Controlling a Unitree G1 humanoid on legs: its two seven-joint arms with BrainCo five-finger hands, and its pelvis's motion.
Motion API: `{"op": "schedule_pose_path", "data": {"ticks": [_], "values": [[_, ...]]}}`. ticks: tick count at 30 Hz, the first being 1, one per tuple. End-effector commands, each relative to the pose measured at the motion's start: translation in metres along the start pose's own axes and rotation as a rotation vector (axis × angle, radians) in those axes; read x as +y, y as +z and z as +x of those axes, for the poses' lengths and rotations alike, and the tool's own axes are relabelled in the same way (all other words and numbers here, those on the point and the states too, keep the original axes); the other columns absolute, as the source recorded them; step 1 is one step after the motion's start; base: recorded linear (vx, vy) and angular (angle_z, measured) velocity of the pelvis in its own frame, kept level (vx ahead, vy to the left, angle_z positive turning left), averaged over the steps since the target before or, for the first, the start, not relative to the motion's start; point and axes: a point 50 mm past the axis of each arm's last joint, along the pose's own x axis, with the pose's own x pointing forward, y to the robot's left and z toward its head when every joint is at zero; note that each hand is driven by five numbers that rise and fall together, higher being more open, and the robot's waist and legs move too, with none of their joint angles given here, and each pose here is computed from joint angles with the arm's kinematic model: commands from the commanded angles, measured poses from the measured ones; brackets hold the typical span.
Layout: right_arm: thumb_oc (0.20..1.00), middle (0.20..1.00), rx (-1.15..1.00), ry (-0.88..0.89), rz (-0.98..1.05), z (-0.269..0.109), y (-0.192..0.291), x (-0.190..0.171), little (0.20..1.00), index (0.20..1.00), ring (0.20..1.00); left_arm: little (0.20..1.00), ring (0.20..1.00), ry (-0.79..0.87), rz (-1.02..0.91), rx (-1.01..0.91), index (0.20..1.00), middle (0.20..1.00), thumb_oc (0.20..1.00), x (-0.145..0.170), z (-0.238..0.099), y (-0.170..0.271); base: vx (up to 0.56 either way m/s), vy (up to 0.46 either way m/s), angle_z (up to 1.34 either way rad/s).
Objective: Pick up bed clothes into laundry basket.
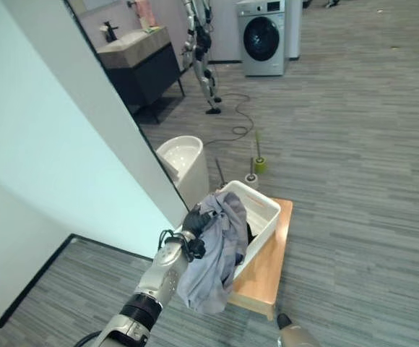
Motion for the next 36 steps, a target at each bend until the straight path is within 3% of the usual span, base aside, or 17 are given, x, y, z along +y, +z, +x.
{"op": "schedule_pose_path", "data": {"ticks": [1, 6, 13, 21, 29, 36], "values": [[1.000, 1.000, 0.040, -0.021, -0.026, -0.007, -0.013, -0.015, 1.000, 1.000, 1.000, 0.200, 0.200, -0.071, 0.068, -0.335, 0.200, 0.200, 0.200, 0.009, 0.009, 0.089, 0.04, -0.057, 0.41], [1.000, 1.000, 0.092, -0.035, -0.055, -0.011, -0.019, -0.024, 1.000, 1.000, 1.000, 0.200, 0.200, -0.042, 0.234, -0.541, 0.200, 0.200, 0.200, 0.024, 0.005, 0.166, 0.04, -0.039, 0.27], [1.000, 1.000, 0.115, -0.007, -0.096, -0.010, -0.018, -0.021, 1.000, 1.000, 1.000, 0.200, 0.200, 0.100, 0.534, -0.612, 0.200, 0.200, 0.200, 0.049, 0.009, 0.253, 0.01, -0.007, -0.02], [1.000, 1.000, 0.147, 0.037, -0.149, -0.006, -0.021, -0.010, 1.000, 1.000, 1.000, 0.200, 0.200, 0.177, 0.571, -0.561, 0.200, 0.200, 0.200, 0.064, 0.017, 0.281, 0.00, 0.002, -0.07], [1.000, 1.000, 0.170, 0.072, -0.195, -0.002, -0.022, 0.002, 1.000, 1.000, 1.000, 0.200, 0.200, 0.198, 0.604, -0.511, 0.200, 0.200, 0.200, 0.052, 0.045, 0.297, 0.00, 0.001, 0.00], [1.000, 1.000, 0.170, 0.089, -0.214, -0.001, -0.023, 0.008, 1.000, 1.000, 1.000, 0.200, 0.200, 0.238, 0.613, -0.516, 0.200, 0.200, 0.200, 0.058, 0.041, 0.302, 0.01, 0.007, -0.13]]}}
